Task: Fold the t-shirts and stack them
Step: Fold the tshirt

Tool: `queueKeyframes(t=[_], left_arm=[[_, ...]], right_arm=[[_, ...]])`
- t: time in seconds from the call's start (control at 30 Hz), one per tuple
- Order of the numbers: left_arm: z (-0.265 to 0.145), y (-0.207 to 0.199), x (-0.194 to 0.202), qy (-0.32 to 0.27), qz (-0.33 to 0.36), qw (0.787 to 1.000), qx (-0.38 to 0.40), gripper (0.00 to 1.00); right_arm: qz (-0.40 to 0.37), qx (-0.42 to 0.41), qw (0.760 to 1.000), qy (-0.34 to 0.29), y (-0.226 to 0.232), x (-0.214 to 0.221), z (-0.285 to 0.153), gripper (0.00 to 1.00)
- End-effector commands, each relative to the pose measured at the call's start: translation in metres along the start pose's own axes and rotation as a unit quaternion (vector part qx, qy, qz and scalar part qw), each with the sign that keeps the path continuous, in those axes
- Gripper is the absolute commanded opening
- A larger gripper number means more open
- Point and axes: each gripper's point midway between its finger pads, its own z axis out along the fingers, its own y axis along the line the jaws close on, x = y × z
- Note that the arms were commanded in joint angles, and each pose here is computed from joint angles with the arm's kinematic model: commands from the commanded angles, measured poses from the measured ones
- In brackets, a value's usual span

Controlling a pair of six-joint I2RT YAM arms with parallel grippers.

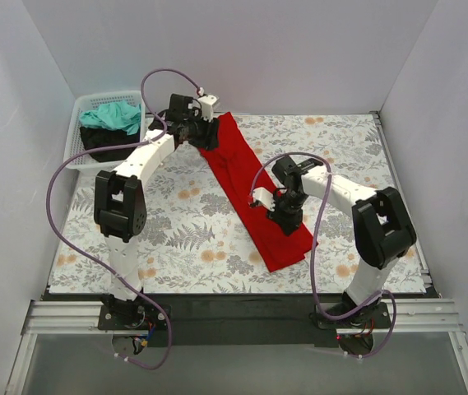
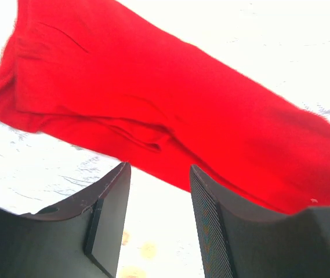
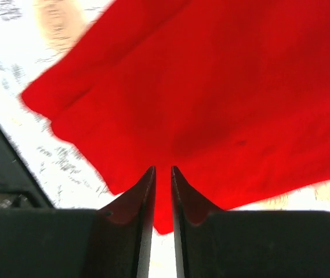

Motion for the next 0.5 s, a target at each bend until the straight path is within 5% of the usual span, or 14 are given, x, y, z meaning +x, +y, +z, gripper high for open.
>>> queueKeyframes(t=[0.0, 0.17, 0.47], left_arm=[[-0.008, -0.015, 0.015, 0.013, -0.051, 0.998, 0.019, 0.44], [-0.016, -0.022, 0.018, 0.017, -0.075, 0.997, 0.028, 0.44], [0.002, -0.026, 0.055, 0.086, -0.125, 0.987, 0.044, 0.44]], right_arm=[[0.013, 0.011, 1.0, 0.025, -0.017, 0.006, 0.024, 0.21], [0.022, -0.029, 0.999, 0.038, -0.004, 0.011, 0.048, 0.18], [-0.01, -0.159, 0.987, 0.028, 0.094, -0.031, 0.095, 0.18]])
